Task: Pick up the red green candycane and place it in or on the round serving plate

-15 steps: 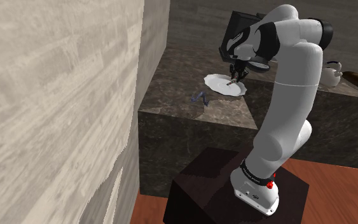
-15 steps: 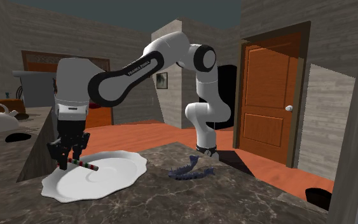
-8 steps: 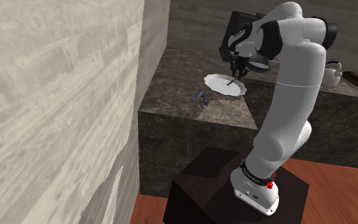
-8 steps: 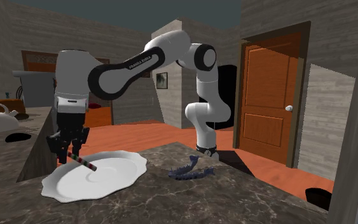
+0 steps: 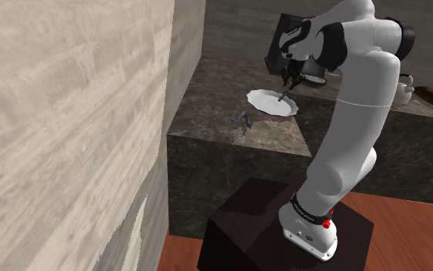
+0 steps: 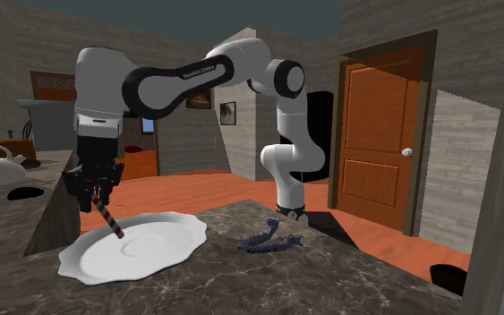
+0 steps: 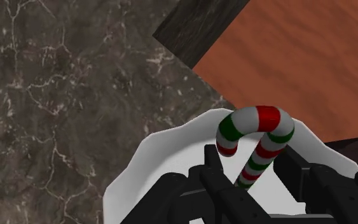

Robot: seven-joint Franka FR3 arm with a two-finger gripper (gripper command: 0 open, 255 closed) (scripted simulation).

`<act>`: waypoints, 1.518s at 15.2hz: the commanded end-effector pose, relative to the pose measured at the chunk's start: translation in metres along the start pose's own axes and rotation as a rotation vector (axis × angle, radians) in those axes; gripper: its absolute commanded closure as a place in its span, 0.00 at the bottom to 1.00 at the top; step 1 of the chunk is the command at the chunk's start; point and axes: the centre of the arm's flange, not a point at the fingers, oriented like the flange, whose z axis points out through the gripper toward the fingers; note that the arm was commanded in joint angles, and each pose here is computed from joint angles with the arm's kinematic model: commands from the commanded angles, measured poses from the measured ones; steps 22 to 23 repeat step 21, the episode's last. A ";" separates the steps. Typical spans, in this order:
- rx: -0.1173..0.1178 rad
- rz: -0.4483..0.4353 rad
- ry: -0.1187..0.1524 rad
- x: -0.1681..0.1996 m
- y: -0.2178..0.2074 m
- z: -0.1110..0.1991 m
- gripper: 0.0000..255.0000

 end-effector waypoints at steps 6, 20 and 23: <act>0.000 0.000 0.000 0.022 -0.001 -0.028 1.00; 0.000 0.000 0.000 0.095 -0.004 0.000 1.00; 0.000 0.000 0.000 0.096 -0.004 0.005 1.00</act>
